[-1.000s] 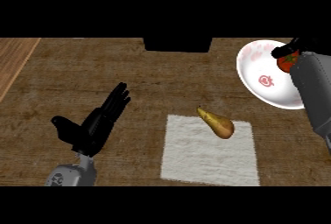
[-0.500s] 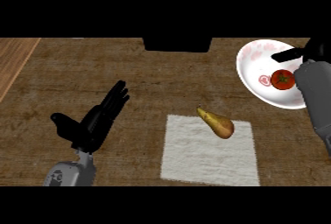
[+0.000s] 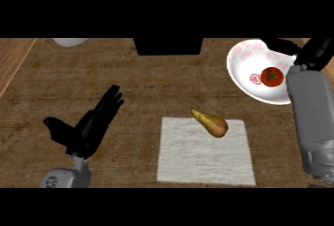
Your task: Pick the tomato from the placemat and place it in the bowl
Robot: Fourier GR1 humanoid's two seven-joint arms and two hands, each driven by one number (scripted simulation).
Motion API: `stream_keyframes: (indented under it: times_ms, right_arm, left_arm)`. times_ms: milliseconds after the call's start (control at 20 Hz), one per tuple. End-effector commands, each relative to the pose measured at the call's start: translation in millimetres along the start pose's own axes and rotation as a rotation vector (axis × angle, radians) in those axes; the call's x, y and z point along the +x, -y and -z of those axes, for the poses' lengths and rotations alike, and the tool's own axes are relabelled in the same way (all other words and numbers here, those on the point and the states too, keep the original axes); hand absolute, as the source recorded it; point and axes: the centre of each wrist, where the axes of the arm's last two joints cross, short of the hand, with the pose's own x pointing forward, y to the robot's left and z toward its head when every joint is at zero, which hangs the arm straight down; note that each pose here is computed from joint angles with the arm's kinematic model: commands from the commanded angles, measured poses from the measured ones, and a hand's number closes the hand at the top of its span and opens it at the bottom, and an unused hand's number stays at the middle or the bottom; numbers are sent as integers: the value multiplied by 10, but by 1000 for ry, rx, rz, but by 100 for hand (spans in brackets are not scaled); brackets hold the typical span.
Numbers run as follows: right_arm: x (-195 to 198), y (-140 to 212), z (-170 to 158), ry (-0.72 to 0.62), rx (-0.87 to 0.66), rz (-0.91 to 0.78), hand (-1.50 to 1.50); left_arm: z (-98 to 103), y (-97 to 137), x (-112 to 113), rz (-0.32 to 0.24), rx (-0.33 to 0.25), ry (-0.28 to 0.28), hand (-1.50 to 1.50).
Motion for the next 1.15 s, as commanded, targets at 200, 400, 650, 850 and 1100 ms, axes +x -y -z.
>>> stream_keyframes:
  times_ms: [200,400,650,850,1100]
  right_arm:
    - [69,200,-773,131,-13,259,-150]
    - [85,313,-1246,193,26,283,-150]
    - [-155,568,-1985,203,78,253,150]
    - [-246,794,-2638,151,126,262,150]
    - [-327,1115,-3636,63,259,214,150]
  left_arm:
    - [-177,-136,-60,3,44,-23,0]
    - [-64,-18,3,5,44,-13,0]
    - [-118,-20,-108,-9,63,-24,0]
    - [-130,-37,-82,-5,61,-16,0]
    - [-142,-68,-22,-3,43,2,0]
